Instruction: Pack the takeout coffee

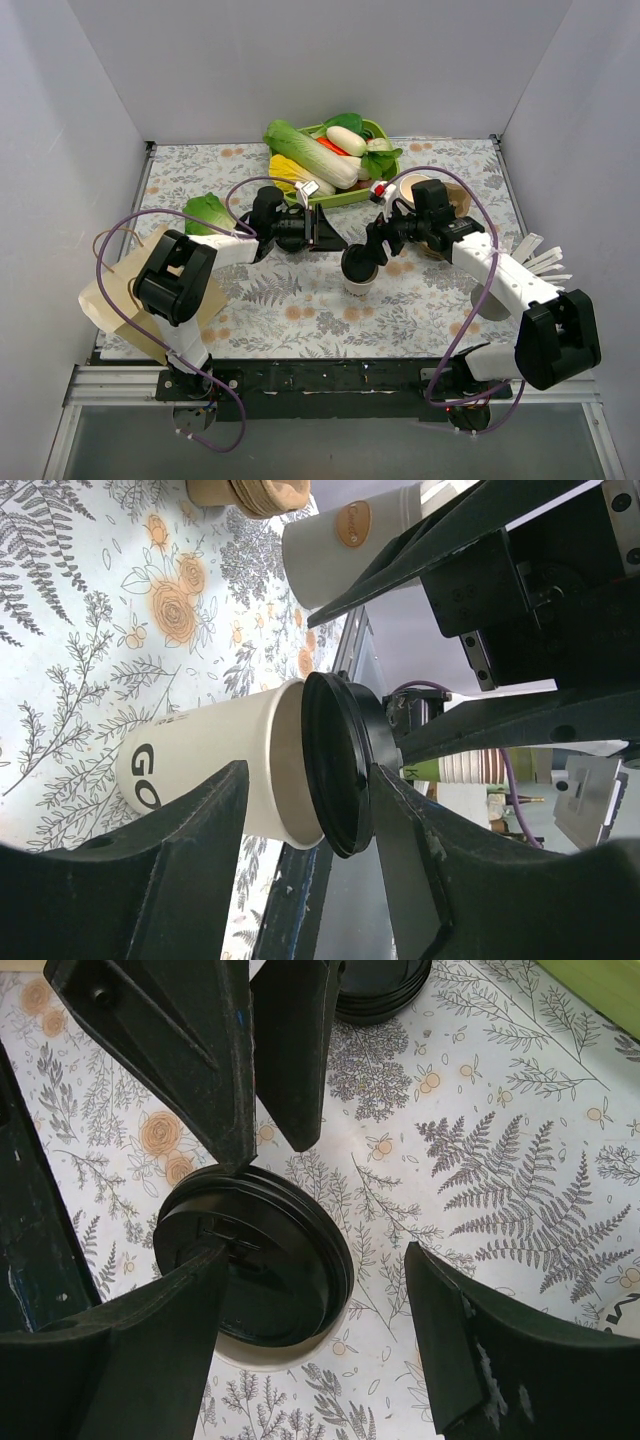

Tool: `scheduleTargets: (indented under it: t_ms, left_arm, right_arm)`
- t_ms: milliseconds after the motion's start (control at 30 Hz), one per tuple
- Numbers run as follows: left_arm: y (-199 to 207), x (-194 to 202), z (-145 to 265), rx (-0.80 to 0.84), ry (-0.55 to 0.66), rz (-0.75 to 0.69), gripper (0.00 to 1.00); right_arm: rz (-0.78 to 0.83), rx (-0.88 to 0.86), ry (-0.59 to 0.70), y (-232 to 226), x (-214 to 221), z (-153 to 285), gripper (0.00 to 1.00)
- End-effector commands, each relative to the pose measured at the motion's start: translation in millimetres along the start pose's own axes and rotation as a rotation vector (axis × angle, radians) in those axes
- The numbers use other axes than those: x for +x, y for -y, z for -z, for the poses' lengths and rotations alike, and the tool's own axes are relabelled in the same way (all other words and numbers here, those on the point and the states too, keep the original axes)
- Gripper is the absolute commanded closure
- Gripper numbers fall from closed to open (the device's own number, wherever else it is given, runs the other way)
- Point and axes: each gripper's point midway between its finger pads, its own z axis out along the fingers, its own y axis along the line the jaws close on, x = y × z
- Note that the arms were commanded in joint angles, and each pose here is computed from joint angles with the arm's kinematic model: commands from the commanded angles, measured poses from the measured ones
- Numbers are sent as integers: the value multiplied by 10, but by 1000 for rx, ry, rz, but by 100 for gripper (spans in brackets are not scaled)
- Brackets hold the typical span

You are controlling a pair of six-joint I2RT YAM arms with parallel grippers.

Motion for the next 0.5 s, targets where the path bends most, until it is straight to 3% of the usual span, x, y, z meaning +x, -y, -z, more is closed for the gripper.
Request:
scheduleTargets:
  t_ms: [0, 467]
  left_arm:
    - [196, -167, 40, -12, 36, -97, 49]
    - [29, -74, 19, -34, 16, -83, 49]
  right_arm:
    - [39, 16, 49, 35, -248, -7, 22]
    - [35, 20, 26, 40, -193, -21, 23]
